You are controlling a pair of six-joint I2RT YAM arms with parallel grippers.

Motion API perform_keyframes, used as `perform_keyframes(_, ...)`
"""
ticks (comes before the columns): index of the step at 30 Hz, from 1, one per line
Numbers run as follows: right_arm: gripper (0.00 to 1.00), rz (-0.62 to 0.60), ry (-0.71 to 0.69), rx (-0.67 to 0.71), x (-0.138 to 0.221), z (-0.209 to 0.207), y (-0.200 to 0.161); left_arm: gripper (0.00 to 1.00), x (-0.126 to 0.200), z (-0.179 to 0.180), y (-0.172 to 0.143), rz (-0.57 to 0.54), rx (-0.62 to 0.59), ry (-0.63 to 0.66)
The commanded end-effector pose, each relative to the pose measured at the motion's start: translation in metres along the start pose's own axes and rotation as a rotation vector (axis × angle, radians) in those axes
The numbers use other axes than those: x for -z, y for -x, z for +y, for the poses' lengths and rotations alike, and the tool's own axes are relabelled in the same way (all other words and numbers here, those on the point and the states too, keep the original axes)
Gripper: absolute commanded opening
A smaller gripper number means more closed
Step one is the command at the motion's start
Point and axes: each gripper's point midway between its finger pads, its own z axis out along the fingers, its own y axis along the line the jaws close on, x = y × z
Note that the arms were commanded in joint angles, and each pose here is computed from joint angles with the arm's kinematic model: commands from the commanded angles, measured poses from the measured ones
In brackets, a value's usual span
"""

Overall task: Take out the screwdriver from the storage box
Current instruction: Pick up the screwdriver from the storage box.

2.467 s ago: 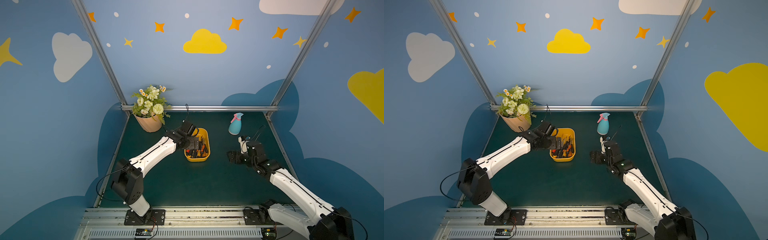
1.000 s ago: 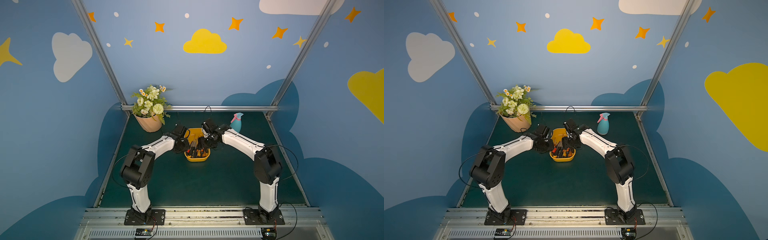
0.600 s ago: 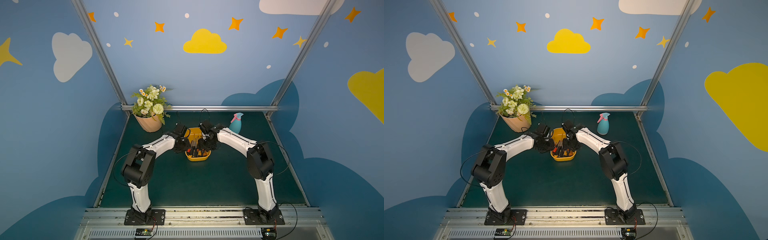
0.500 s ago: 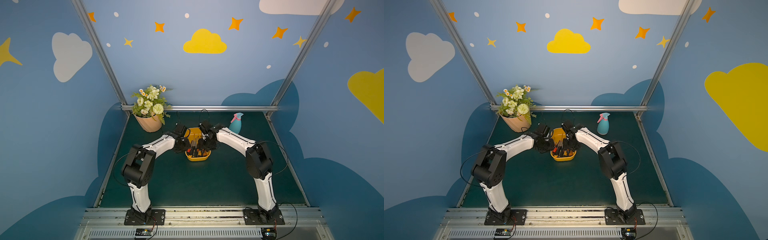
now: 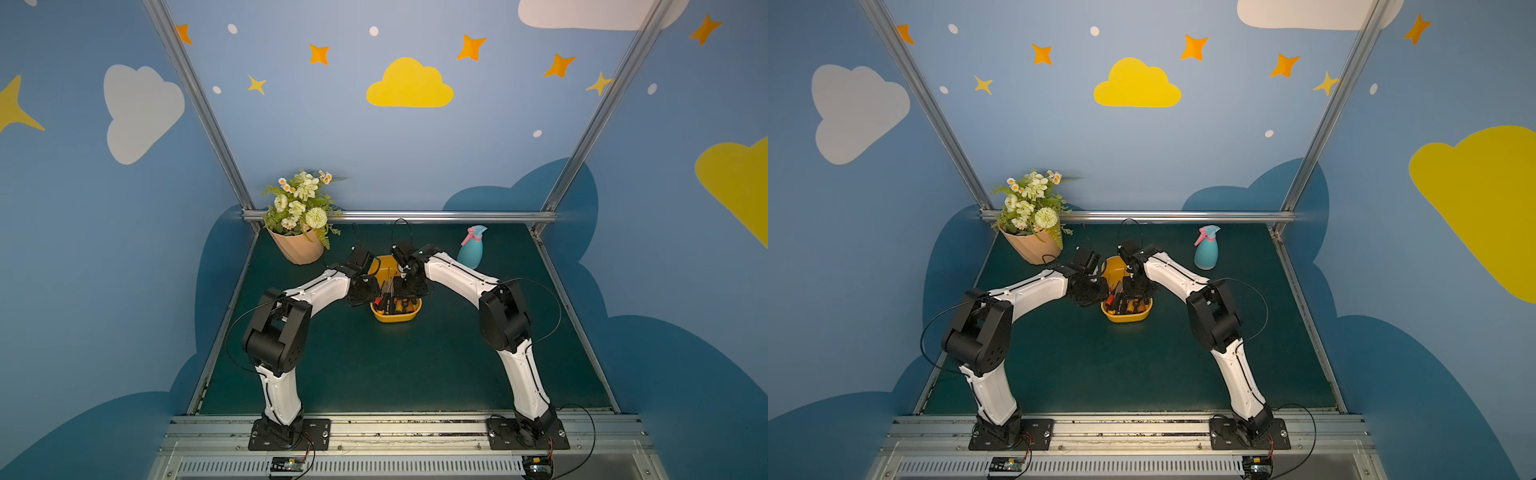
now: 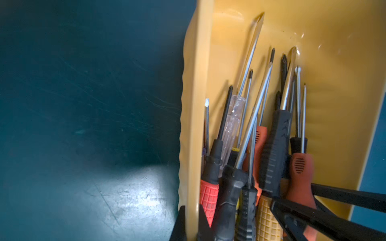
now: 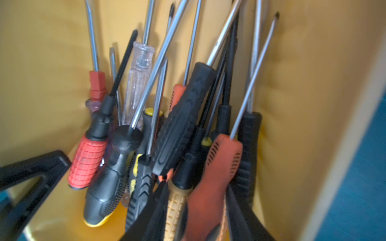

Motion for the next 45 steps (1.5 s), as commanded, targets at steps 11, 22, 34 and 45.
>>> perform_keyframes(11,0.06,0.01,-0.012,0.044,0.016,-0.003,-0.01,0.02,0.002,0.01,0.001,0.024,-0.024,0.079)
perform_keyframes(22,0.0,-0.112,0.101,0.109,0.055,0.011,-0.005,0.02,0.023,0.014,0.024,-0.1,-0.104,0.136)
perform_keyframes(34,0.0,-0.296,0.096,0.158,0.121,-0.003,-0.009,0.02,0.035,0.022,0.027,-0.142,-0.143,0.189)
perform_keyframes(45,0.0,-0.265,-0.119,0.179,0.115,-0.083,-0.056,0.02,0.041,0.031,0.007,-0.12,-0.203,0.178)
